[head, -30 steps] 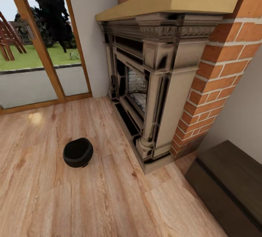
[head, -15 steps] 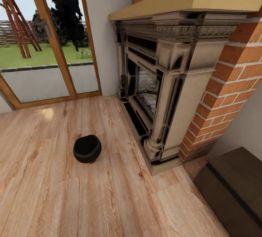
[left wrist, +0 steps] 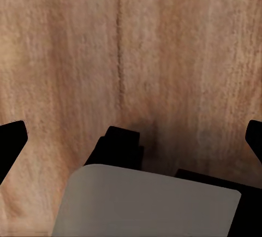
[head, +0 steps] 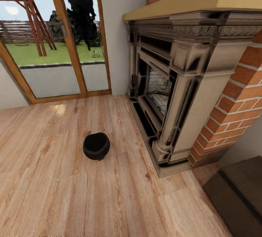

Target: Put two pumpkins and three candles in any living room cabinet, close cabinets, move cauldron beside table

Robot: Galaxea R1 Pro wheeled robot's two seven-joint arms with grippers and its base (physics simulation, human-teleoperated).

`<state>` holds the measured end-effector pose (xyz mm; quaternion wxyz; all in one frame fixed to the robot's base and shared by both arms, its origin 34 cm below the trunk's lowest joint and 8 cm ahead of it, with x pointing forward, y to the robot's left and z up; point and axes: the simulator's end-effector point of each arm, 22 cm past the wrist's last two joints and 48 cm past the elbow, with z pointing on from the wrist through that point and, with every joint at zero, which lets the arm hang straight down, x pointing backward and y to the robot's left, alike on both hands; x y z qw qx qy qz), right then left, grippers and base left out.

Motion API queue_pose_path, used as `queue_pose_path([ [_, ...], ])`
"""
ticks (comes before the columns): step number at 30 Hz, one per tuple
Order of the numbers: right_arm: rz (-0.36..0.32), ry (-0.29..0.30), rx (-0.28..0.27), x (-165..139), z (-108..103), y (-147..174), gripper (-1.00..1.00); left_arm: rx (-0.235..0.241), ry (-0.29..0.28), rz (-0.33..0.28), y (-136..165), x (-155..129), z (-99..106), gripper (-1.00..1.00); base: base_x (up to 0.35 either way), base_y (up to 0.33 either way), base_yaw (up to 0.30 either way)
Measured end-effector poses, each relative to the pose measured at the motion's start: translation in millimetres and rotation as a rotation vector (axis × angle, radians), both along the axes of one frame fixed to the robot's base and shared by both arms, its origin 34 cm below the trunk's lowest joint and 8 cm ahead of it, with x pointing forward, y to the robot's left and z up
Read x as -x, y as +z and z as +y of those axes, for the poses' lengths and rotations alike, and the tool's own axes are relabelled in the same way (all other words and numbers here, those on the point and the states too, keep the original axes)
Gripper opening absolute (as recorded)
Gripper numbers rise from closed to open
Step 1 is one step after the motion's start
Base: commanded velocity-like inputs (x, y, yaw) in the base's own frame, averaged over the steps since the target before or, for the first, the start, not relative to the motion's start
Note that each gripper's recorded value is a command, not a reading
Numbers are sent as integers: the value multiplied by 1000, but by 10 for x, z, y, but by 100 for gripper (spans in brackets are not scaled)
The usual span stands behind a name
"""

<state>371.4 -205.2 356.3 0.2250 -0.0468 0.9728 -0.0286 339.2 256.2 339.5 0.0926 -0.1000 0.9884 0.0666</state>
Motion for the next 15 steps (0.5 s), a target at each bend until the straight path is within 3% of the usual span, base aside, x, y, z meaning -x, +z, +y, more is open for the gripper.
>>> queue_pose_path([
  [15,1,3,-1,2,14,0,100,-2,0,0,0,2,13,100,0,0,289],
])
